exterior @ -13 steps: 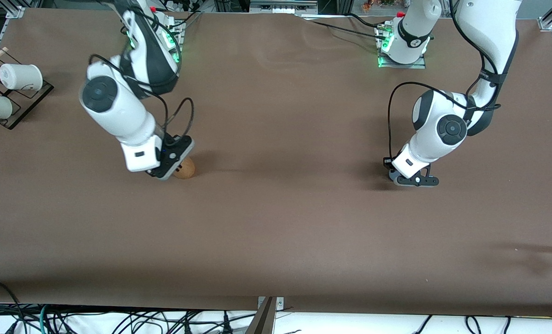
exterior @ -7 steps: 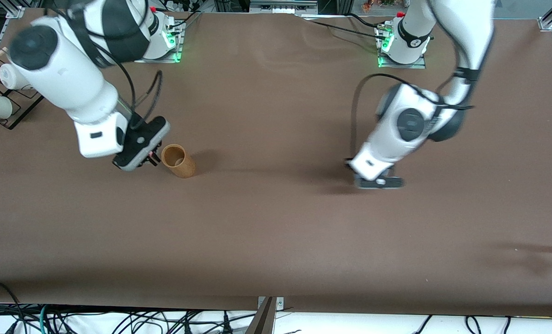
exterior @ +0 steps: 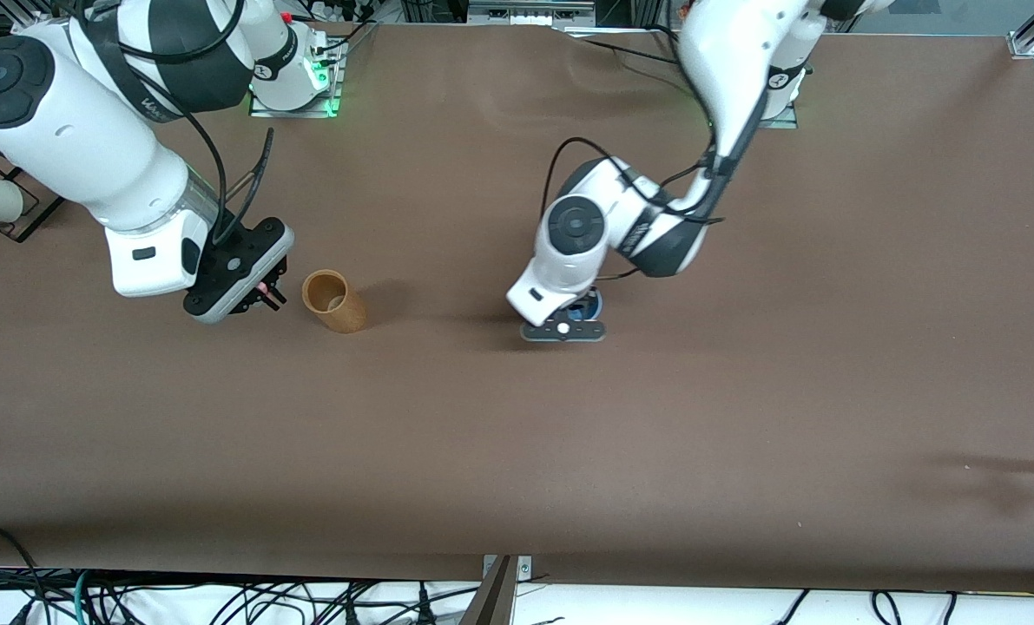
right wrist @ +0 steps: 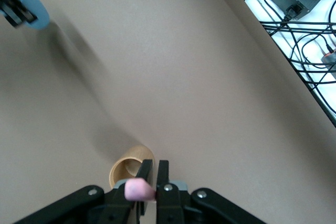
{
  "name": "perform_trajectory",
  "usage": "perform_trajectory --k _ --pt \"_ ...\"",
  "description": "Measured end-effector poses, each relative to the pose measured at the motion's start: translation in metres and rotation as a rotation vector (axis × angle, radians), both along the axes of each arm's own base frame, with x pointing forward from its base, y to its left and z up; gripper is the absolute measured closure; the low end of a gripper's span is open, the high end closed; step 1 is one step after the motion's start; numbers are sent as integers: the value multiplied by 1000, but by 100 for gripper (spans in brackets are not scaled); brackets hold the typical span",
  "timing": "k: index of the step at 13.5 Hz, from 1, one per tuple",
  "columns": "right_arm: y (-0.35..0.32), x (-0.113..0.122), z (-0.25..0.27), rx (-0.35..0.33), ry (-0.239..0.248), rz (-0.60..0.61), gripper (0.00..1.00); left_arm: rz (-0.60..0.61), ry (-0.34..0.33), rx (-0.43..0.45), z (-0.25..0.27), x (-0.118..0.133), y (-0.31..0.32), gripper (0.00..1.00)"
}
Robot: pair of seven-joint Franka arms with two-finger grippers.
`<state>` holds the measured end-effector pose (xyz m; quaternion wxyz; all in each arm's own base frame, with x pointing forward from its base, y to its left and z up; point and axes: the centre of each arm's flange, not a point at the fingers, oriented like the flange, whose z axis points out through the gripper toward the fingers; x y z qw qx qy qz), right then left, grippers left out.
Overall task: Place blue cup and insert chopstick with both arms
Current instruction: 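Lift the chopstick from the tan cup while the left gripper sets the blue cup mid-table, then carry the chopstick to the blue cup while the left gripper releases and withdraws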
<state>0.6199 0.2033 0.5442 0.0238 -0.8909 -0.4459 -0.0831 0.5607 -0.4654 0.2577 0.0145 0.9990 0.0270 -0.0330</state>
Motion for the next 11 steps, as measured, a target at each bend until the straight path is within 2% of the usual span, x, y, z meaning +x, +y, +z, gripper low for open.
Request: perform_trajectory --k 4,5,8,11 --pt "1 0 2 2 -3 1 92 35 19 21 -27 -7 -15 95" --pt "1 0 2 3 -3 1 92 38 18 21 -26 -6 -15 90" --pt "2 0 1 15 3 -1 92 43 11 17 -24 -3 -15 59" --pt "9 -2 0 60 19 -6 92 44 -2 5 -13 2 -19 28"
